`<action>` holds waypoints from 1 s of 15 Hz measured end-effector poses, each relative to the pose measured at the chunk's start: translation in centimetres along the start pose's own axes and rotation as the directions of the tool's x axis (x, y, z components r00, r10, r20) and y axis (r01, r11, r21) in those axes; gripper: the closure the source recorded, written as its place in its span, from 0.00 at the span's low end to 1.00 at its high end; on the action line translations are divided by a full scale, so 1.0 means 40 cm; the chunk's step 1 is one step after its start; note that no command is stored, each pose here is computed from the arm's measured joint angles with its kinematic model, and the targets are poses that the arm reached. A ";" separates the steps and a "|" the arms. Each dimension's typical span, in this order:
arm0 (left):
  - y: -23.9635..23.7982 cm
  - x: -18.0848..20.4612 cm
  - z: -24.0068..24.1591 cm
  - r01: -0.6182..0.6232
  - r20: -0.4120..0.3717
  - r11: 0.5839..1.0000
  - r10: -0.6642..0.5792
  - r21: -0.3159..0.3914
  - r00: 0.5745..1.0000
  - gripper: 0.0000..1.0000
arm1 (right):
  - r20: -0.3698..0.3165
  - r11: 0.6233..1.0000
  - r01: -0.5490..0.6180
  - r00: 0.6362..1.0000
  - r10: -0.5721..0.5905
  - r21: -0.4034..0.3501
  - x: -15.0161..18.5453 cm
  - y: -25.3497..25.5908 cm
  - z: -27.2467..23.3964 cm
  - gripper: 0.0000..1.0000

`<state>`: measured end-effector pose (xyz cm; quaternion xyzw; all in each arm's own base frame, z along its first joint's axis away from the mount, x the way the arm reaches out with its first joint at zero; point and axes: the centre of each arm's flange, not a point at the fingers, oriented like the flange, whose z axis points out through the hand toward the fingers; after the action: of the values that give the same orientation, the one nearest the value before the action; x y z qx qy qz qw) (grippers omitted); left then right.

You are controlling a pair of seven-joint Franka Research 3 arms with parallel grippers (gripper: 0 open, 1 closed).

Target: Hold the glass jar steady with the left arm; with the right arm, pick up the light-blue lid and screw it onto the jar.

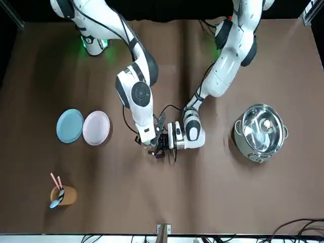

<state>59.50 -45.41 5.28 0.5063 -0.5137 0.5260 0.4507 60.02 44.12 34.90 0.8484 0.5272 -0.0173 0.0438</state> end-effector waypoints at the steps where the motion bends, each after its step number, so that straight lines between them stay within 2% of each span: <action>1: 0.000 0.000 0.000 0.000 0.000 1.000 0.000 0.000 1.000 0.07 | 0.000 1.000 0.000 1.000 0.000 0.000 0.000 0.000 0.000 0.32; 15: 0.000 0.000 0.000 0.000 0.000 1.000 0.000 0.000 1.000 0.07 | -0.002 1.000 -0.011 1.000 0.011 0.003 0.000 0.001 0.000 0.32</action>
<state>59.50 -45.40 5.28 0.5064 -0.5136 0.5259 0.4507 60.04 44.10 34.90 0.8514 0.5225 -0.0169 0.0423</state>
